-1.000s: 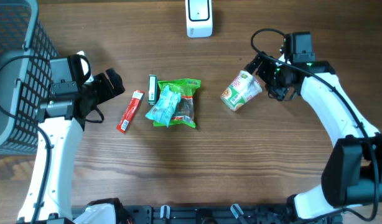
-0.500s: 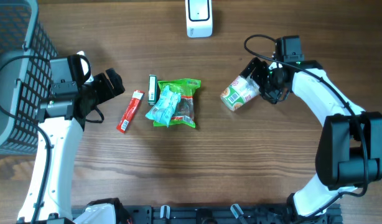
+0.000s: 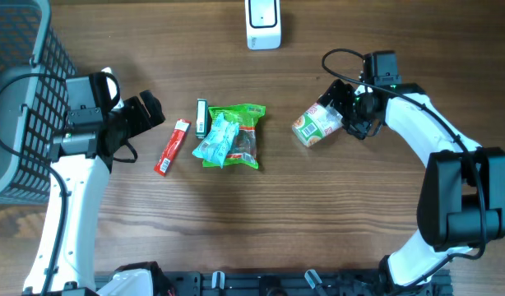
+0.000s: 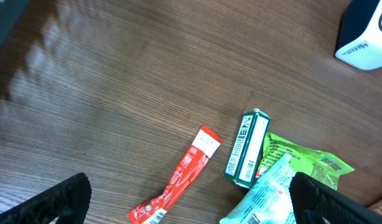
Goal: Scan the item barcode
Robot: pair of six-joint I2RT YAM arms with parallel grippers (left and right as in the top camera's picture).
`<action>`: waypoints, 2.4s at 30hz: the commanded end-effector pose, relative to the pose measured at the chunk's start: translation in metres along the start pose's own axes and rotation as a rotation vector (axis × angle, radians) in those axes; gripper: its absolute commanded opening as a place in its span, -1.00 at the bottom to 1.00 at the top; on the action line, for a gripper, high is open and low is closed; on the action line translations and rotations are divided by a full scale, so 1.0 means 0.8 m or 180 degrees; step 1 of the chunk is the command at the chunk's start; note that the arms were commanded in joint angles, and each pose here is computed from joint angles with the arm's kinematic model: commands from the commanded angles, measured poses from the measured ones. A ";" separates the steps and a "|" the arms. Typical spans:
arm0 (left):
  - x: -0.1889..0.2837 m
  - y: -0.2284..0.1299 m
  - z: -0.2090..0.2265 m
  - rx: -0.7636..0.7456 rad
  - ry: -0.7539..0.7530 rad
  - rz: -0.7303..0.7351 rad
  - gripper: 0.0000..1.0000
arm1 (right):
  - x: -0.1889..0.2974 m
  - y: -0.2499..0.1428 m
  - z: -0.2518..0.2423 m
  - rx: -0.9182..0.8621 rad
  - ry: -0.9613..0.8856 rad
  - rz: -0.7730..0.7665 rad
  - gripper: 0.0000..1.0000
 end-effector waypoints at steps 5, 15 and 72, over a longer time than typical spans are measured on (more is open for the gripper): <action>0.004 0.005 -0.003 -0.0016 -0.0040 -0.0044 1.00 | 0.011 -0.005 0.004 0.0106 0.0061 -0.0010 0.72; 0.004 0.005 -0.003 -0.0016 -0.0040 -0.0044 1.00 | 0.055 -0.005 0.022 0.0399 0.0230 -0.0271 0.72; 0.004 0.005 -0.003 -0.0016 -0.0040 -0.0044 1.00 | 0.002 -0.141 0.079 0.1479 -0.1479 -0.3755 0.86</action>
Point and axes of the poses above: each gripper's point midway between its finger pads, its own x axis back along the fingers, its own z axis along the line the jaws close on, y = z × x, the point moved 7 cm from there along x, back along the fingers, and after that the axes turned 6 degrees about -x, right-handed, at the moved point
